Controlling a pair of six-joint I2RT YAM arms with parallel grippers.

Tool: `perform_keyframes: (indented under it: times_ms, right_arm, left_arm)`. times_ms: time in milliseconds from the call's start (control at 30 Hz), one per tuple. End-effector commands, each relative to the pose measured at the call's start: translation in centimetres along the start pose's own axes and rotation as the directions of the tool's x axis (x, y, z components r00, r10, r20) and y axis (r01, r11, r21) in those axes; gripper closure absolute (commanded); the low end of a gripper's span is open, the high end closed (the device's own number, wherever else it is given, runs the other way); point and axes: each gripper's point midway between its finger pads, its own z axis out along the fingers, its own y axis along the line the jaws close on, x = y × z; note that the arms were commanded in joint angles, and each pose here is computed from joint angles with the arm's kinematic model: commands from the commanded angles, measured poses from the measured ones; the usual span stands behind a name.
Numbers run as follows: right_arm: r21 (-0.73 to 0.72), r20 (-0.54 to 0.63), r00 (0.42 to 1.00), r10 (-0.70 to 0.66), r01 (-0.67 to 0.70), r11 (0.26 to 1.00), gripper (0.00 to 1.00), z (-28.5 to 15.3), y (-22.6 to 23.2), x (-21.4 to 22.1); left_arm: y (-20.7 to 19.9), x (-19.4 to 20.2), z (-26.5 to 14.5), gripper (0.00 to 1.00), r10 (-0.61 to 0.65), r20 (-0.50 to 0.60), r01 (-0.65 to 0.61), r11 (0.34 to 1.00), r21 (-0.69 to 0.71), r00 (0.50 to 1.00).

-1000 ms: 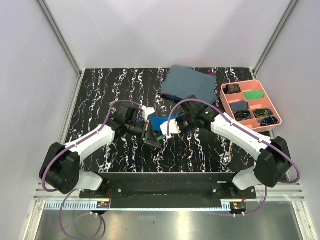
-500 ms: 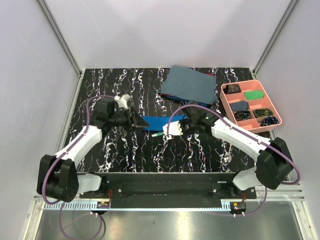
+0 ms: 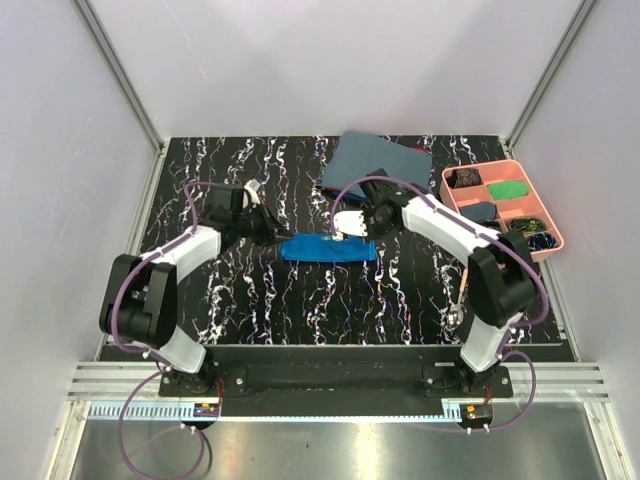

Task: Fold the napkin into a case and place the utensils inside
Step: Insert the knife into the folded napkin.

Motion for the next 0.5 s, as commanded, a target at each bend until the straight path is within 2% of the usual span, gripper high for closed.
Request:
perform_keyframes:
  times_ms: [0,167,467]
  right_arm:
    - [-0.025,-0.072,0.997,-0.014,0.012,1.0,1.0,-0.4,-1.5,0.7]
    - [-0.058,-0.122,0.993,-0.006,-0.001,0.998,1.0,-0.3,-1.9,1.1]
    - [-0.099,-0.169,0.986,0.012,-0.029,0.995,1.0,1.0,-0.9,1.1]
  left_arm:
    - [-0.8,-3.5,1.2,1.0,0.051,0.089,-0.049,0.999,-0.022,0.995]
    - [2.0,-4.1,2.6,1.0,0.056,0.085,-0.044,0.989,-0.138,0.995]
    - [3.6,-4.5,4.1,1.0,0.044,0.064,-0.03,0.978,-0.206,0.997]
